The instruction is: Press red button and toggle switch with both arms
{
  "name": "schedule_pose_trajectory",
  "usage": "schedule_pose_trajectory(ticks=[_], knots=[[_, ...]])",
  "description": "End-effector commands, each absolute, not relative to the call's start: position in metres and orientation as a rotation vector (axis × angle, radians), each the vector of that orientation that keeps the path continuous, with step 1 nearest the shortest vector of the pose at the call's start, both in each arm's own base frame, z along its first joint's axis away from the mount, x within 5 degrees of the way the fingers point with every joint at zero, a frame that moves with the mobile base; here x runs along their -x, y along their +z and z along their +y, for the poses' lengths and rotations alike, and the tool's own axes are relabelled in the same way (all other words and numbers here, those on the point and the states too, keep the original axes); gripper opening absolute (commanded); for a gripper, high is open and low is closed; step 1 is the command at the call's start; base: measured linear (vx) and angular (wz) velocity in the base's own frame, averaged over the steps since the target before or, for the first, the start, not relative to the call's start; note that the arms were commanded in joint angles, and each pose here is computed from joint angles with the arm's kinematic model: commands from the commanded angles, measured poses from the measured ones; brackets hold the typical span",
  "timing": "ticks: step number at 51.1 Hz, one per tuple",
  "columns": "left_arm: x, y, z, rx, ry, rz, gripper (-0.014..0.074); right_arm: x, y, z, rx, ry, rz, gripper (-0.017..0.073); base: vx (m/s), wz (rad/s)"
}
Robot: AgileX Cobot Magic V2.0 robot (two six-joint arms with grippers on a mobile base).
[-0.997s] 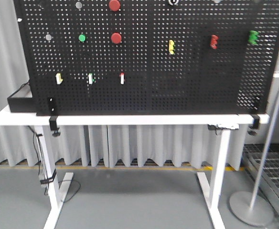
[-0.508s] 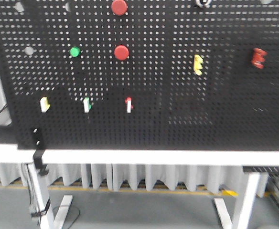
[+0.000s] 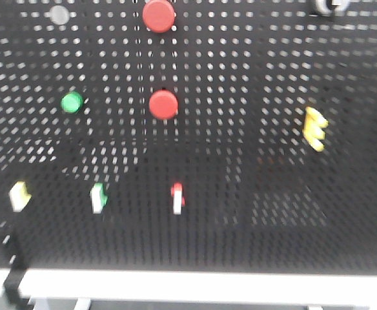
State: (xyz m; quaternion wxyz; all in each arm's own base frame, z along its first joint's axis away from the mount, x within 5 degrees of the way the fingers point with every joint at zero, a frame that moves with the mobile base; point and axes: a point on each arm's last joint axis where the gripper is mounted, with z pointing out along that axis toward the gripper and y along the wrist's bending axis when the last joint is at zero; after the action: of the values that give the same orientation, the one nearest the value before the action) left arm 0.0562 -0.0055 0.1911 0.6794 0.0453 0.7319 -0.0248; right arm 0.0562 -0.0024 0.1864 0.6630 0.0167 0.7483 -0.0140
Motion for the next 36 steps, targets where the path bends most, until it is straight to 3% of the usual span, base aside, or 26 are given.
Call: schedule_pose_trajectory(ticks=[1, 17, 36], knots=[[-0.0566, 0.1880, -0.0058, -0.097, -0.064, 1.578, 0.0001, -0.0560, 0.1907, -0.0029, -0.036, -0.045, 1.606, -0.0003, 0.35, 0.03], [-0.0566, 0.1880, -0.0058, -0.097, -0.064, 1.578, 0.0001, -0.0560, 0.1907, -0.0029, -0.036, -0.045, 1.606, -0.0003, 0.25, 0.01], [-0.0566, 0.1880, -0.0058, -0.097, -0.064, 1.578, 0.0001, -0.0560, 0.1907, -0.0029, -0.036, -0.045, 1.606, -0.0003, 0.07, -0.03]])
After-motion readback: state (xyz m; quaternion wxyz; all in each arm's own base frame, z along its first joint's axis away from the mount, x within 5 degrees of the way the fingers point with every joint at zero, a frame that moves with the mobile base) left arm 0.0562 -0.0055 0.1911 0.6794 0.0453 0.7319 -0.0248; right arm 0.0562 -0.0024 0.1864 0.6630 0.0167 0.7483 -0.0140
